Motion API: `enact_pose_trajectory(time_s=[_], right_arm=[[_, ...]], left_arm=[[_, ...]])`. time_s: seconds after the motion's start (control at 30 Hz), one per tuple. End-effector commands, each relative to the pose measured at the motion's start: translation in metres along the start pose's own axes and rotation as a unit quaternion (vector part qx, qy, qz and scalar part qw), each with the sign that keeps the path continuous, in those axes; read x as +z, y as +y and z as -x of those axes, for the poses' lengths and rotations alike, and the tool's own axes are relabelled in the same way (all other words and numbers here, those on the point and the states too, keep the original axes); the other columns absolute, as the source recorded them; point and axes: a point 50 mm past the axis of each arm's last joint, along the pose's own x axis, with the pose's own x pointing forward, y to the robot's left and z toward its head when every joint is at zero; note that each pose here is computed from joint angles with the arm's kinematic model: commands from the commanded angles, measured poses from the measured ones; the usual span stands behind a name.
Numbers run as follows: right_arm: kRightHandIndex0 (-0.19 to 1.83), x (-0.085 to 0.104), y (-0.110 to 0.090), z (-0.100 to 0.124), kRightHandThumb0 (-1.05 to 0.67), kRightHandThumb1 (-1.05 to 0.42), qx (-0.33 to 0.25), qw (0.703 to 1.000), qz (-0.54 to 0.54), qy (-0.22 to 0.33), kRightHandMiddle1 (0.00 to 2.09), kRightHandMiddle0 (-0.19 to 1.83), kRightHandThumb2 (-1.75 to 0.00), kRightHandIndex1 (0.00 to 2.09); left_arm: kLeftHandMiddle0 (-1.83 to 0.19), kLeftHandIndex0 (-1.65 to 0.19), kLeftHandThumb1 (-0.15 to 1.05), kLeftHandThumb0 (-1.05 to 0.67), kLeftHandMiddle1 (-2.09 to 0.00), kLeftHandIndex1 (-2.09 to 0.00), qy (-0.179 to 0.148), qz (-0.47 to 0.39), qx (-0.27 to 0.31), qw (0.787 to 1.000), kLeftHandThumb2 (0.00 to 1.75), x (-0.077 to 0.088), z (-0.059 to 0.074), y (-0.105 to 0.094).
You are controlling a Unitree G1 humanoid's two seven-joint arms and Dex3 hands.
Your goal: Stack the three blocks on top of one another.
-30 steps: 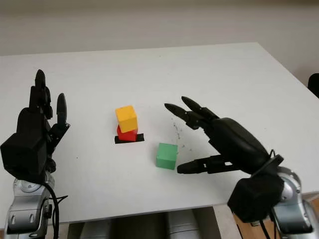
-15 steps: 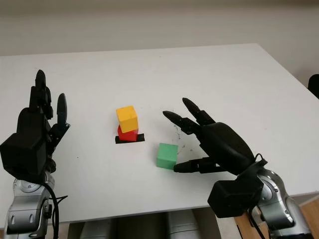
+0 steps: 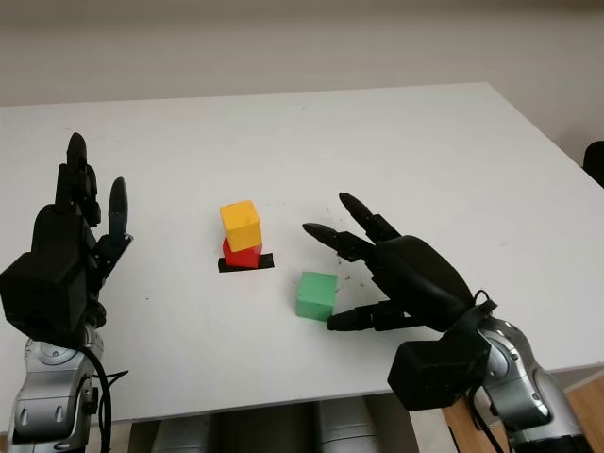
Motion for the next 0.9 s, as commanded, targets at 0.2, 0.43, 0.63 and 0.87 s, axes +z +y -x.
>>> enact_pose_trajectory(time_s=[0.2, 0.43, 0.63, 0.87], right_arm=[[-0.11, 0.010, 0.004, -0.001, -0.74, -0.95, 0.016, 1.000, -0.013, -0.011, 0.05, 0.30, -0.06, 0.05], [-0.09, 0.008, 0.012, -0.003, -0.70, -0.95, 0.011, 1.000, -0.025, 0.000, 0.06, 0.32, -0.06, 0.06], [-0.04, 0.002, 0.018, -0.005, -0.66, -0.94, -0.010, 1.000, -0.022, 0.013, 0.09, 0.38, -0.05, 0.08], [-0.01, -0.004, 0.022, -0.008, -0.61, -0.96, -0.020, 1.000, -0.003, 0.015, 0.10, 0.41, -0.06, 0.07]], left_arm=[[0.04, 0.02, 1.05, -0.64, -0.05, -0.06, 0.000, -0.003, 0.009, 1.000, 0.55, 0.003, 0.001, 0.001], [0.03, 0.01, 1.05, -0.61, -0.06, -0.06, 0.003, -0.007, 0.008, 1.000, 0.54, 0.002, 0.003, 0.001], [0.03, 0.01, 1.05, -0.62, -0.06, -0.06, 0.002, -0.006, 0.007, 1.000, 0.53, 0.002, 0.003, 0.000], [0.03, 0.02, 1.05, -0.61, -0.06, -0.05, 0.001, -0.007, 0.006, 1.000, 0.53, 0.001, 0.004, 0.000]])
